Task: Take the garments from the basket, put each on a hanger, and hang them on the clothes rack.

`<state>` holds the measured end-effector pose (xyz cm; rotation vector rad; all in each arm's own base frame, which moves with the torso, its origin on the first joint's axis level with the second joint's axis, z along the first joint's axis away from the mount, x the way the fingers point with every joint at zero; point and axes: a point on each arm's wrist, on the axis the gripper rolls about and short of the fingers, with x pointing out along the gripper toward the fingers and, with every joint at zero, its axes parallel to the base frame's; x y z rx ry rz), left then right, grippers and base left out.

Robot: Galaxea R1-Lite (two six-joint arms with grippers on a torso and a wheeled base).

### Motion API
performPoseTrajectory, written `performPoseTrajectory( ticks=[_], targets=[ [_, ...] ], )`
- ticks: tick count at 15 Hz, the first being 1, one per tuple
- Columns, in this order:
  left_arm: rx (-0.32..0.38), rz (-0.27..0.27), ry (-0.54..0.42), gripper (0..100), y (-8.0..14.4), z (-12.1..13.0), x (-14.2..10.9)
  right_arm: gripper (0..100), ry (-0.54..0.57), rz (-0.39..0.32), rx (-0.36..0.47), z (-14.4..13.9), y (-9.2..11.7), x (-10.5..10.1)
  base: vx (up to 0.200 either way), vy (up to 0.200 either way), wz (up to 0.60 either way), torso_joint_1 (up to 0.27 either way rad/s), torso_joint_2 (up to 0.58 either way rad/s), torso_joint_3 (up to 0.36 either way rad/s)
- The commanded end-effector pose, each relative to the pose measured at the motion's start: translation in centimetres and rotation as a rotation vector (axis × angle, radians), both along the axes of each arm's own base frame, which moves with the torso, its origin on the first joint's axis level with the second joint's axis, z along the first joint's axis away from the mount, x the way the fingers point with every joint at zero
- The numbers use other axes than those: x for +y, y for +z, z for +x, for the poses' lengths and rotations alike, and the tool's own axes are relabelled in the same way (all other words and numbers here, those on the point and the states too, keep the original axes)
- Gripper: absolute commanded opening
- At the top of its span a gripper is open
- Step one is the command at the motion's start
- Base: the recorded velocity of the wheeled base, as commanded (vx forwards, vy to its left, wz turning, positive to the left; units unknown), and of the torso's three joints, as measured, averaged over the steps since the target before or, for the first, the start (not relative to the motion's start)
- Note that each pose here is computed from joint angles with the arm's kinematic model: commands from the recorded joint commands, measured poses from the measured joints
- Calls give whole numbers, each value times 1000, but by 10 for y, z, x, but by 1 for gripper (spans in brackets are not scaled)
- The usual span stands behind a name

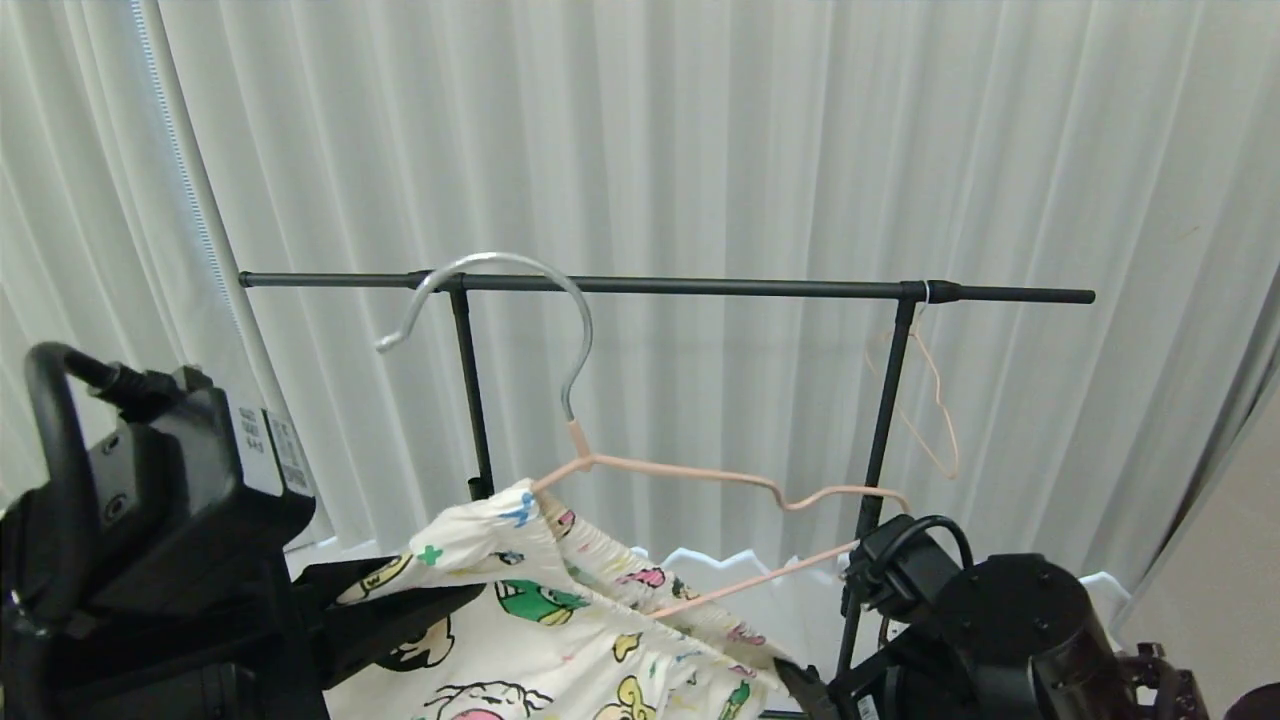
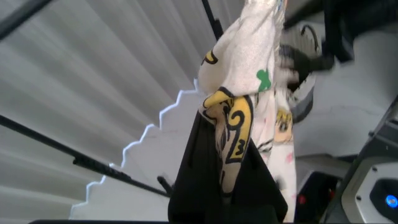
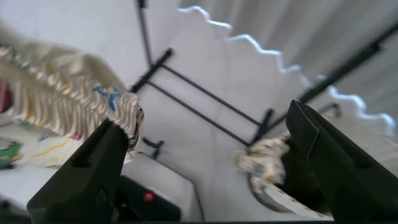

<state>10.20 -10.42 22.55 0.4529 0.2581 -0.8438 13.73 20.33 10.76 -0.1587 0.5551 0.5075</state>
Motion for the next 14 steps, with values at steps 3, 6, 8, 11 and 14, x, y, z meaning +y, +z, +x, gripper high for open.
performPoseTrajectory(
  ticks=[3, 6, 8, 11, 14],
  targets=[
    [24, 26, 3, 0, -20, -14, 15, 100, -130, -34, -70, 25, 17, -41, 0, 0, 0, 0, 0, 0],
    [37, 43, 11, 0, -31, -19, 20, 100, -151, -76, -91, 33, 18, -50, 0, 0, 0, 0, 0, 0],
    [42, 51, 29, 0, -35, -20, 25, 100, -152, -78, -98, 34, 20, -50, 0, 0, 0, 0, 0, 0],
    [50, 133, 25, 0, -51, -21, 27, 100, -128, -67, -122, 34, 27, -51, 0, 0, 0, 0, 0, 0],
    [53, 269, 74, 0, -65, -11, 22, 100, 32, -68, -146, 17, 43, -59, 0, 0, 0, 0, 0, 0]
  ],
)
